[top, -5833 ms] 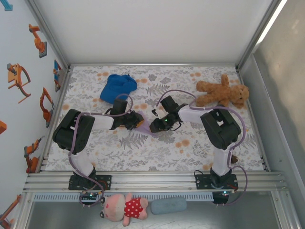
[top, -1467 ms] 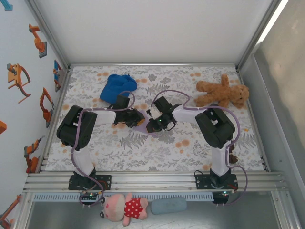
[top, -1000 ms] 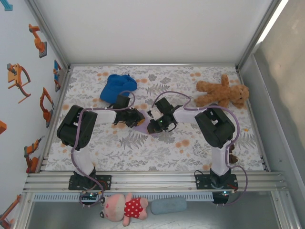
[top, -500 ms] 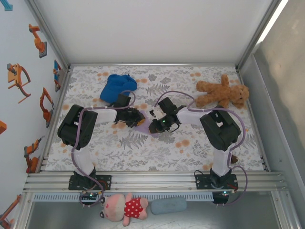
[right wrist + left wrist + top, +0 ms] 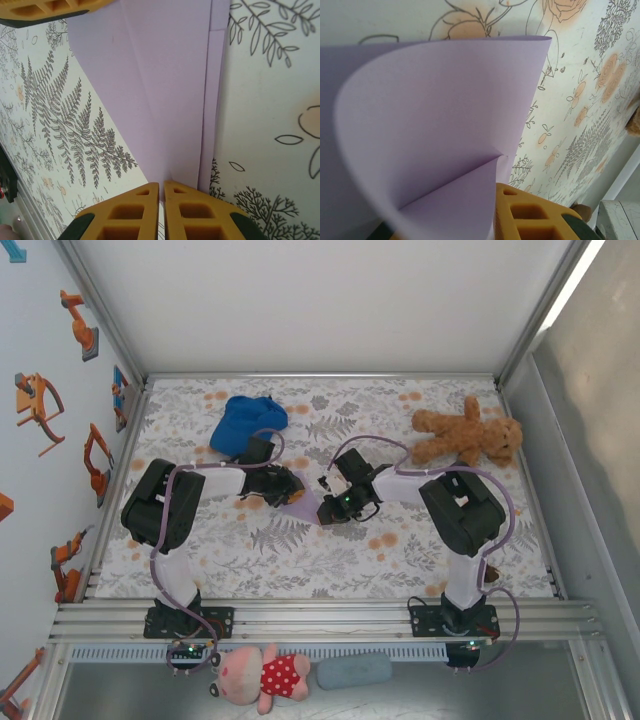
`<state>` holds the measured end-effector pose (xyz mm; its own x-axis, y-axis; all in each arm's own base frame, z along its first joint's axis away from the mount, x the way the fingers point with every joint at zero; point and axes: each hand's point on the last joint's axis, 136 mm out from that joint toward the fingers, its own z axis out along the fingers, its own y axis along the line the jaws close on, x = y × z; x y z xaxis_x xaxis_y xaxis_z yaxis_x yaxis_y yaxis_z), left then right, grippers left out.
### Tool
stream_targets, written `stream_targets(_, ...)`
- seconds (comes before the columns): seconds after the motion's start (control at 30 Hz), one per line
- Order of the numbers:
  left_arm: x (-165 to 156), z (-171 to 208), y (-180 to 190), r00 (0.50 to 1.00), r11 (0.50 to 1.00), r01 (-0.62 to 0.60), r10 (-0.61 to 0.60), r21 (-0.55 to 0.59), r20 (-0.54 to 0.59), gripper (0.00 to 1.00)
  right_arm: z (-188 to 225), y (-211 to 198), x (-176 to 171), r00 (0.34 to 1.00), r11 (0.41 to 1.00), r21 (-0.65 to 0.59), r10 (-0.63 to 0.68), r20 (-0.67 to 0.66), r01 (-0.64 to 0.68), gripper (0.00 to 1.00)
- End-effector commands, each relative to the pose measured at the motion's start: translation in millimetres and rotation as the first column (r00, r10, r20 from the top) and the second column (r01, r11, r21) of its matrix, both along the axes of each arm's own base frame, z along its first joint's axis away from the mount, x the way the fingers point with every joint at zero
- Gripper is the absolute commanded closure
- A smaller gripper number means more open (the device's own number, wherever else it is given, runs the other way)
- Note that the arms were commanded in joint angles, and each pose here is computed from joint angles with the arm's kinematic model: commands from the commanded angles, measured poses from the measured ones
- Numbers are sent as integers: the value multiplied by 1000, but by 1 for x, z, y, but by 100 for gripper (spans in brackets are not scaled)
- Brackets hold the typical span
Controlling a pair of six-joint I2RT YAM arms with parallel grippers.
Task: Fold a paper plane with a square sheet of paper (pick it up from the middle)
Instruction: Fourth fold the wing at the center of the table.
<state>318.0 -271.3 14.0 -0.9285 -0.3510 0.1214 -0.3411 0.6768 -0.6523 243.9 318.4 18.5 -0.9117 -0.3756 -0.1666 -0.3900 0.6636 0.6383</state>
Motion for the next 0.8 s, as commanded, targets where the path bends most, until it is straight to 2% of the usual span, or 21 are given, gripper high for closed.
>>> stream_targets(0.0, -28, -41, 25, 990, 991, 1, 18, 136, -139, 81, -2, -16, -5, 1000, 998, -52, -18, -14, 18, 89)
stream_targets(0.27, -24, -36, 23, 992, 992, 3, 13, 127, -126, 81, 27, -11, 5, 997, 1000, 0, -28, 72, 29, 87)
stream_targets(0.67, -19, -26, 14, 995, 996, 15, -6, 89, -97, 80, 22, -11, 32, 987, 993, -77, -77, 138, 89, 62)
stream_targets(0.77, -18, -23, 12, 996, 997, 14, -7, 78, -87, 80, 16, -2, 33, 992, 994, -82, -56, 111, 66, 60)
